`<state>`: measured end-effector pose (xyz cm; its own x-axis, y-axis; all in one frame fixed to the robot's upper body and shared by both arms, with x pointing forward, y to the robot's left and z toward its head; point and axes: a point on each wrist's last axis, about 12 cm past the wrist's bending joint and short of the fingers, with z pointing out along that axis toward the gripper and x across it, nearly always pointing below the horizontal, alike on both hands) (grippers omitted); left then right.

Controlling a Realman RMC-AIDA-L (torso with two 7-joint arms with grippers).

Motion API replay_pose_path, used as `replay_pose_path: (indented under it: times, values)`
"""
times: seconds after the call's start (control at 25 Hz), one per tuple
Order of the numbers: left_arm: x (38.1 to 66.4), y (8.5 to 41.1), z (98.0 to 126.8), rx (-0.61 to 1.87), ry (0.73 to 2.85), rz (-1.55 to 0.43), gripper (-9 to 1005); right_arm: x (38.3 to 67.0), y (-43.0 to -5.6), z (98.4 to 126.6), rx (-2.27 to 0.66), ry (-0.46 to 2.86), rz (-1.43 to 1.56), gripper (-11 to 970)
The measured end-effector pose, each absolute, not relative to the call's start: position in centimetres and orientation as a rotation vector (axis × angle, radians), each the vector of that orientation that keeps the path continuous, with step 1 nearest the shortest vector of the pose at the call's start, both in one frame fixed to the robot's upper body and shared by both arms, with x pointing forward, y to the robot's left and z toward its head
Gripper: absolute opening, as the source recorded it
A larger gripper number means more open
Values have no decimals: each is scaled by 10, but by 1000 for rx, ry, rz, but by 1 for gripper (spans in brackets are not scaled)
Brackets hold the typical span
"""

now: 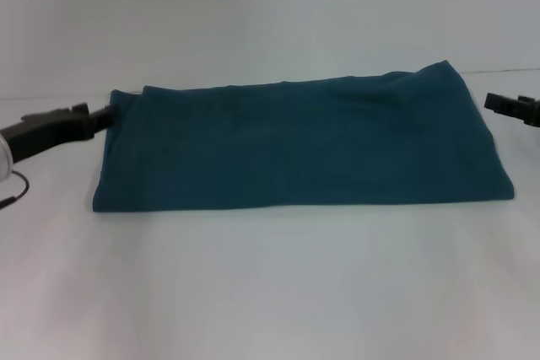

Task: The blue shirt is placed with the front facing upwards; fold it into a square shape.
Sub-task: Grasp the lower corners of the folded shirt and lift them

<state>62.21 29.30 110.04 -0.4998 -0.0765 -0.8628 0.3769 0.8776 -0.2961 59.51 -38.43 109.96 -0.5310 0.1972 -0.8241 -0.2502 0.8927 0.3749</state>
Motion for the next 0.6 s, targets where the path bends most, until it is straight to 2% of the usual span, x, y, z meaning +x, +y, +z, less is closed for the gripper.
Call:
replay_pose_path:
  times: [0.32, 0.6]
  values:
    - [615, 298, 1087, 235, 2101, -495, 583, 585, -399, 1115, 16, 2242, 685, 740]
    - [609, 305, 1081, 237, 2131, -466, 584, 574, -406, 1110, 85, 2342, 722, 737]
